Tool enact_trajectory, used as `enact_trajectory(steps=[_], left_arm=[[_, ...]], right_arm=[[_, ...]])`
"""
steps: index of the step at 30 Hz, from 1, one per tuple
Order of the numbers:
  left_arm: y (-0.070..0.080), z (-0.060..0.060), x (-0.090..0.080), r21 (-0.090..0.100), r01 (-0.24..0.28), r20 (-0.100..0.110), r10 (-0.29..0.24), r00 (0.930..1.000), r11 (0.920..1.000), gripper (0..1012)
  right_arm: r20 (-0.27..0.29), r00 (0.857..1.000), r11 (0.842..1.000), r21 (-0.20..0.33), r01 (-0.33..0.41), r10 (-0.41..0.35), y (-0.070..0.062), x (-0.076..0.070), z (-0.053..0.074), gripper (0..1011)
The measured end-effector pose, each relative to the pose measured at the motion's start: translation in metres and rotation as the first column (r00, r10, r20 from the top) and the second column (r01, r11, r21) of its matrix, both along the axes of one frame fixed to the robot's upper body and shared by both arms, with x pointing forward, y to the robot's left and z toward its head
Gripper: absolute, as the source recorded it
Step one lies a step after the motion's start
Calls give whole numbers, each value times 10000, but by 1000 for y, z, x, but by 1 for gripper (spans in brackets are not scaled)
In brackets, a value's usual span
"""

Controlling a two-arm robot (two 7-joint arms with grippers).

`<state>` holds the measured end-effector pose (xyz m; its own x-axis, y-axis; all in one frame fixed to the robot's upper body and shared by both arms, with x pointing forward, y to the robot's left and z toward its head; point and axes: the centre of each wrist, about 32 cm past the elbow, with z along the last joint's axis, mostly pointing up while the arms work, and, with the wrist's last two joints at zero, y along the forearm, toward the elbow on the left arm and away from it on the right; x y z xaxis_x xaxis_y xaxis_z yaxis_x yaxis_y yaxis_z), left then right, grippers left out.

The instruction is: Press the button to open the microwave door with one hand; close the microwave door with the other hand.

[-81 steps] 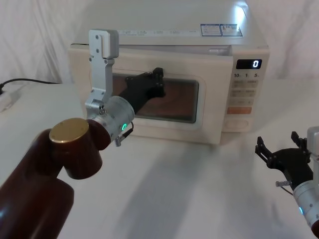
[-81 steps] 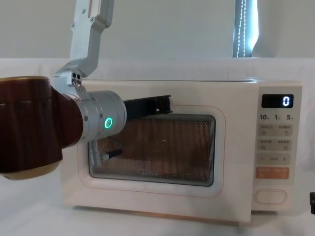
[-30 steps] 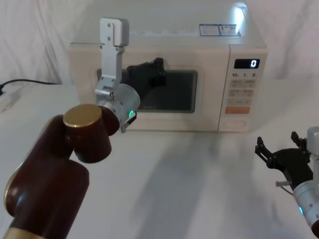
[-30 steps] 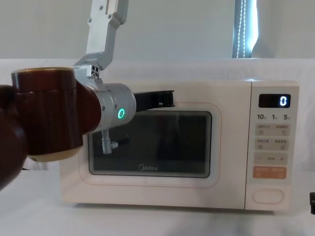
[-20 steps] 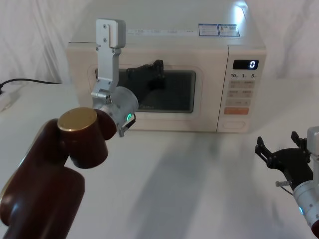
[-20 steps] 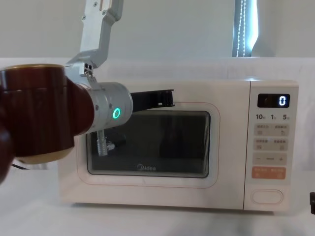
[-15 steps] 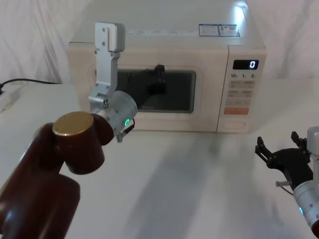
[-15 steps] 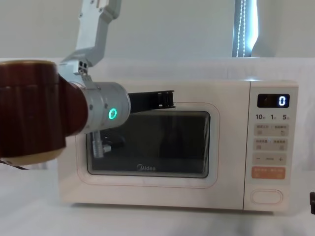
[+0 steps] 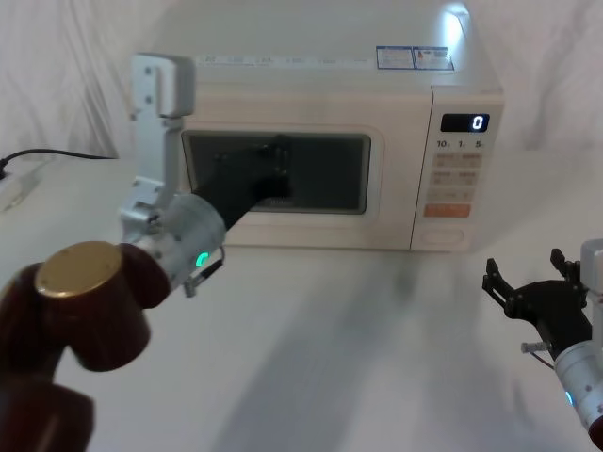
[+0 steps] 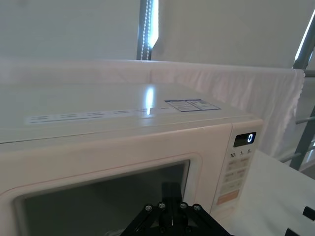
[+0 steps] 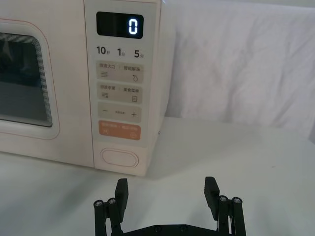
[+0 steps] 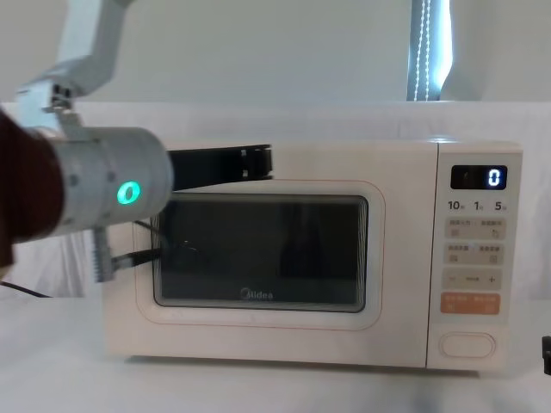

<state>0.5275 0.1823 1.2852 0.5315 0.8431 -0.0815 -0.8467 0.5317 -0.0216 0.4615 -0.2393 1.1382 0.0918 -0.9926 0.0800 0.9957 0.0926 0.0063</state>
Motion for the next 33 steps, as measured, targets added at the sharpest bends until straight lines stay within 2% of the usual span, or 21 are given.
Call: enact_trajectory(steps=[6, 9, 13, 15, 16, 17, 18, 20, 22, 23, 25, 29, 33], left_arm=[[20, -1, -17, 57, -248, 237, 247, 9994, 9997, 163], [27, -2, -22, 97, -342, 249, 340, 9991, 9994, 255], [40, -6, -31, 243, -526, 277, 519, 9983, 9983, 368], [48, -10, -37, 336, -623, 267, 614, 9978, 9975, 415], [53, -13, -41, 378, -700, 251, 691, 9973, 9968, 475], [56, -14, -43, 390, -740, 245, 731, 9970, 9965, 475], [61, -17, -47, 413, -820, 221, 811, 9965, 9958, 537], [66, -20, -51, 424, -911, 210, 902, 9957, 9949, 600], [71, -23, -55, 415, -1022, 168, 1016, 9947, 9939, 630], [75, -26, -58, 376, -1133, 116, 1130, 9935, 9928, 700], [80, -30, -63, 288, -1280, 21, 1280, 9918, 9914, 772], [87, -37, -70, 136, -1487, -126, 1489, 9888, 9888, 851], [97, -45, -79, 42, -1831, -230, 1832, 9828, 9831, 980]], right_arm=[[0, 10000, 10000, 0, -1, 1, 0, 0, 0, 1002], [1, 10000, 10000, 0, -1, 1, 0, 0, 0, 1002], [1, 10000, 10000, 1, -1, 1, 0, 0, 0, 1002], [0, 10000, 10000, 1, -1, 1, 0, 0, 0, 1002], [0, 10000, 10000, 0, -1, 1, 0, 0, 0, 1002], [1, 10000, 10000, 0, -1, 1, 0, 0, 0, 1002], [0, 10000, 10000, 0, -1, 1, 0, 0, 0, 1002], [0, 10000, 10000, 0, -1, 1, 0, 0, 0, 1002], [1, 10000, 10000, 0, -1, 1, 0, 0, 0, 1002], [0, 10000, 10000, 0, -1, 1, 0, 0, 0, 1002], [1, 10000, 10000, 0, 0, 0, 0, 0, 0, 1002], [0, 10000, 10000, 0, -1, 1, 0, 0, 0, 1002], [0, 10000, 10000, 0, -1, 1, 0, 0, 0, 1002]])
